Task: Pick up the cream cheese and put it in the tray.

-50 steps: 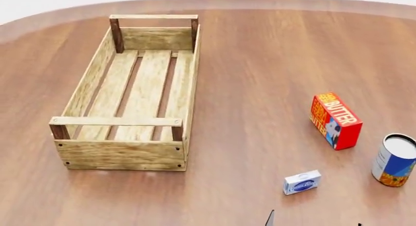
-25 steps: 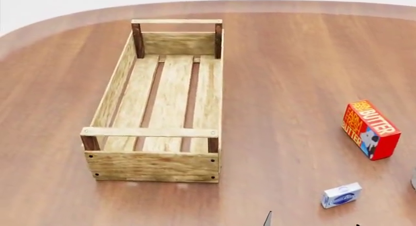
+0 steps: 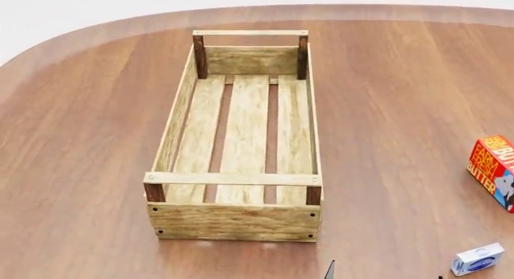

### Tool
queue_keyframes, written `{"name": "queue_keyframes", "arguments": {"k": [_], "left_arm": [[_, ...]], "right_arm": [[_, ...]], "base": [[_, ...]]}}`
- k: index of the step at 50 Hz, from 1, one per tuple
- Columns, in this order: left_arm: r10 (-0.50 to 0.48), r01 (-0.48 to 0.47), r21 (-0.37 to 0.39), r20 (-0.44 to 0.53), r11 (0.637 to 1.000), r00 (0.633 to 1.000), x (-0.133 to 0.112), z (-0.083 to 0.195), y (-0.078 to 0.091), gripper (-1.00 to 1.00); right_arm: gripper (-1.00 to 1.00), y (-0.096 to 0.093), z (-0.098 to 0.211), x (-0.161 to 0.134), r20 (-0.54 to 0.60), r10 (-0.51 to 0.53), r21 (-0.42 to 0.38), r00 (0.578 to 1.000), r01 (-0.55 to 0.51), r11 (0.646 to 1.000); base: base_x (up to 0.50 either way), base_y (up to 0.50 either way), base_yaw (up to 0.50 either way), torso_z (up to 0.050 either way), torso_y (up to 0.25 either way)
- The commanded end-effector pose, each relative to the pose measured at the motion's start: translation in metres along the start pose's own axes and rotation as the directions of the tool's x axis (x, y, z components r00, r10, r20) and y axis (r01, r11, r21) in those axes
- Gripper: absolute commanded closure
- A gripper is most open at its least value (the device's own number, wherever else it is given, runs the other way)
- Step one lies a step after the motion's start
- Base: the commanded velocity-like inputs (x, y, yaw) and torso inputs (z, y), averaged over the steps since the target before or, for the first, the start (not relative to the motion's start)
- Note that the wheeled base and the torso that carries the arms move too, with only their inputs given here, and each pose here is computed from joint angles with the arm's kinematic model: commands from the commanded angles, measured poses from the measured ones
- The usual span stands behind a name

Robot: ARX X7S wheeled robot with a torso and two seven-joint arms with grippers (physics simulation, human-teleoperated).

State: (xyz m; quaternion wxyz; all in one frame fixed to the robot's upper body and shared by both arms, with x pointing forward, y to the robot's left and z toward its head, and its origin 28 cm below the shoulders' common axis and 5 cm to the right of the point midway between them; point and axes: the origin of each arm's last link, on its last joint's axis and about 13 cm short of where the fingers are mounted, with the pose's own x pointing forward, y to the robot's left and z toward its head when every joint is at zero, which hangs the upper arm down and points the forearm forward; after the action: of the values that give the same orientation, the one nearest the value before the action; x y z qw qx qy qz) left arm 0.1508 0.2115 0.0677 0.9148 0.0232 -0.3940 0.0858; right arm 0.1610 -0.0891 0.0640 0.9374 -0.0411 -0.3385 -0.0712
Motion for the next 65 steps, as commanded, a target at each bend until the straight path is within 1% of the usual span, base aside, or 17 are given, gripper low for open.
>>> {"name": "queue_keyframes", "arguments": {"k": [1,33,65], "left_arm": [[-0.003,0.003,0.001,-0.002,1.0,1.0,-0.0004,0.0,-0.0005,-1.0],[-0.005,0.005,0.003,-0.006,1.0,1.0,-0.0005,-0.0016,-0.0008,-1.0],[0.003,-0.003,0.004,0.0,1.0,1.0,-0.0003,0.0,-0.0005,-1.0]], "right_arm": [[-1.0,-0.0003,0.0,0.0003,-0.004,0.001,0.007,1.0,-0.001,1.0],[-1.0,-0.0008,-0.0001,0.0009,-0.011,-0.001,0.024,1.0,0.002,1.0],[-1.0,-0.0006,0.0004,0.0008,-0.012,0.0,0.029,1.0,0.0,1.0]], "base": [[0.11,0.24,0.0,0.0,0.0],[0.15,0.11,0.0,0.0,0.0],[0.19,0.01,0.0,0.0,0.0]]}}
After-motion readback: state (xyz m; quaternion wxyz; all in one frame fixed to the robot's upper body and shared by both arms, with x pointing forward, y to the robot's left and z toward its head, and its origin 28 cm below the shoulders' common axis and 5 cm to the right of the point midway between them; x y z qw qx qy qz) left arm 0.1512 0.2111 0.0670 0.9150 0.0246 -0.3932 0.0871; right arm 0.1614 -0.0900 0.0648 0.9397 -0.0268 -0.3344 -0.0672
